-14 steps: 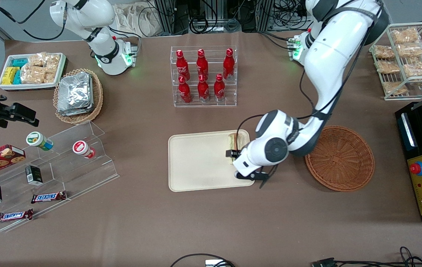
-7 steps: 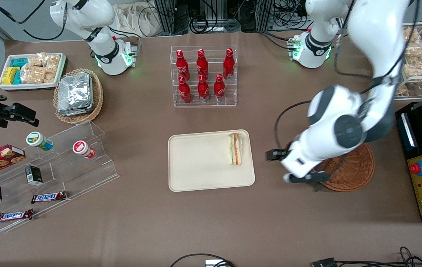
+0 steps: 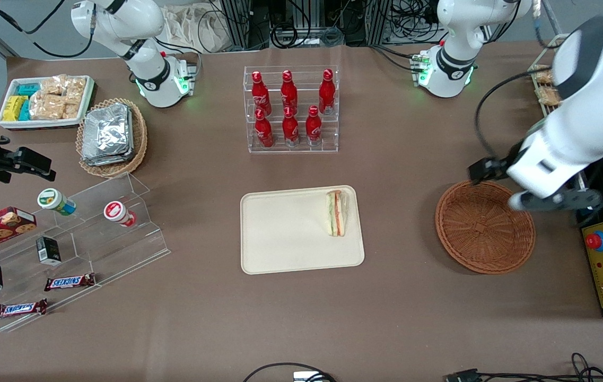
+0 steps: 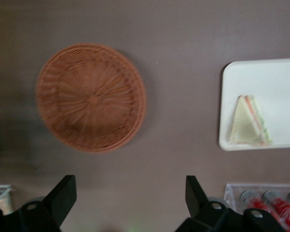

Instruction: Place sandwich from basket to tray

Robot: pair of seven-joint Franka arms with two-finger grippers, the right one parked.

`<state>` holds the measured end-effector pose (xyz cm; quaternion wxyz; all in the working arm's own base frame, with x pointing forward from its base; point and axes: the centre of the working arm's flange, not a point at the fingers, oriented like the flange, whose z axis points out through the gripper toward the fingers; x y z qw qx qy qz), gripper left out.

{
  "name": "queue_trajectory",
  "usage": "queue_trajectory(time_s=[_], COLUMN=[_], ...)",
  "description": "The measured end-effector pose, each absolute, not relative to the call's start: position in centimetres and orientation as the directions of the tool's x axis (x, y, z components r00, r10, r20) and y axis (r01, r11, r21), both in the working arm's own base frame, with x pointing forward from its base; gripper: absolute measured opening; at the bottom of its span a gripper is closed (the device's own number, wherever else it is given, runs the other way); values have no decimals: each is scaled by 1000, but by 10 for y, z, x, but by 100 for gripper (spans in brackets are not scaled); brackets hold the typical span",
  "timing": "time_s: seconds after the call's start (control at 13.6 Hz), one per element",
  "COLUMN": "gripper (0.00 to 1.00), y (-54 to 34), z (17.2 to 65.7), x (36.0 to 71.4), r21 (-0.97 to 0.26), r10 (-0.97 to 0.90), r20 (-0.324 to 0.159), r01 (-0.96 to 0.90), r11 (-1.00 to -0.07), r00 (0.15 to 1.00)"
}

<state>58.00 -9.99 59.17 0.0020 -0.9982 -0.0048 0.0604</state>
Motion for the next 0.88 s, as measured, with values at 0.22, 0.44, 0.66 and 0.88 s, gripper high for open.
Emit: queue_trajectory(time_s=[0.22,0.44,0.66,0.88], gripper=[100,100,100,100], y=[-56,-53,-50,-53], z=[598,582,577,575], x=[572,570,567,562], r21=[-8,-10,-14,-19], r10=[-8,-12,-6,-11], r20=[-145,-182,-204,-210], r01=[-9,-14,-9,-15], r11=[-1000,-1000,-1000,-1000], r00=[989,983,979,978])
